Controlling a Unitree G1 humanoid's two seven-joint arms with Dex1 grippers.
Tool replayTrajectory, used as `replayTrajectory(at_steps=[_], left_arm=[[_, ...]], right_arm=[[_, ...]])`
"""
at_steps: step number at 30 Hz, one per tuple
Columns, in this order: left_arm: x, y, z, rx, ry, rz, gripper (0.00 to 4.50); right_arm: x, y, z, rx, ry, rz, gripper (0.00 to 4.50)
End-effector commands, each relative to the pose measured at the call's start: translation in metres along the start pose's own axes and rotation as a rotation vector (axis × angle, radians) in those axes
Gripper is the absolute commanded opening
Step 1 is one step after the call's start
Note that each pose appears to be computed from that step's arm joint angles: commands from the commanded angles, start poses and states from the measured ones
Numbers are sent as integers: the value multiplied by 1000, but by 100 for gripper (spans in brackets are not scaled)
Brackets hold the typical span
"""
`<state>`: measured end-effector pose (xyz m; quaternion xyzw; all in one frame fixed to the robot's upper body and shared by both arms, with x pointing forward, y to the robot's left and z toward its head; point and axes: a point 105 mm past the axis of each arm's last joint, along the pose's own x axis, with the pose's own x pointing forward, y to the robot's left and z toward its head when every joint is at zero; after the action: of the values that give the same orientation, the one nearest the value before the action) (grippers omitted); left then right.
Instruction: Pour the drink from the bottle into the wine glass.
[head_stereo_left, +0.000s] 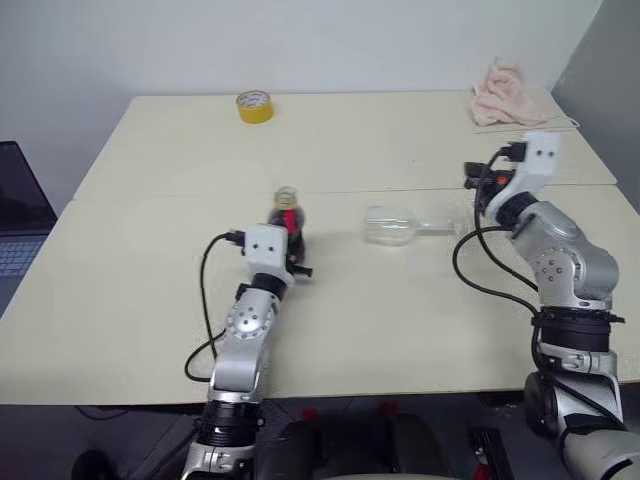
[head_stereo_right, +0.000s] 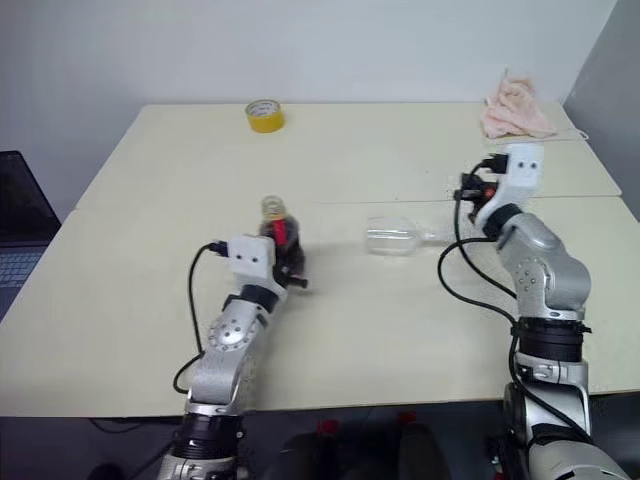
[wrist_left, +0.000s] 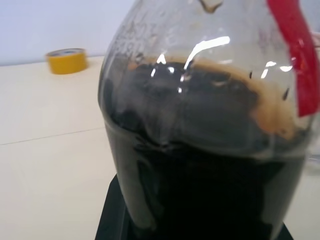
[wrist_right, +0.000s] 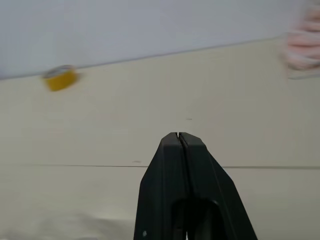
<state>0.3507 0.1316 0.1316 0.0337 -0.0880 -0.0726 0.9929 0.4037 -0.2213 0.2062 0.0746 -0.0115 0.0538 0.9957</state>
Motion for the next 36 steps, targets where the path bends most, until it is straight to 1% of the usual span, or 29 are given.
replayTrajectory(at_steps=[1,10,14,22,31,36], left_arm=[[4,11,25,6,-103,34,87],[6,33,27,20,-111,96,87],[6,54,24,16,-104,173,87],[10,67,21,30,-106,213,87],[4,78,8,-8,-92,271,87],[-6,83,-10,-17,-49,307,87]], right_arm=[[-4,-10,6,-34,-40,-53,0],[-1,-10,5,-37,-28,-48,0],[2,6,2,-37,-19,1,0],[5,13,1,-41,-15,18,0],[4,16,1,-63,-10,32,0],[5,18,0,-76,-5,38,0]])
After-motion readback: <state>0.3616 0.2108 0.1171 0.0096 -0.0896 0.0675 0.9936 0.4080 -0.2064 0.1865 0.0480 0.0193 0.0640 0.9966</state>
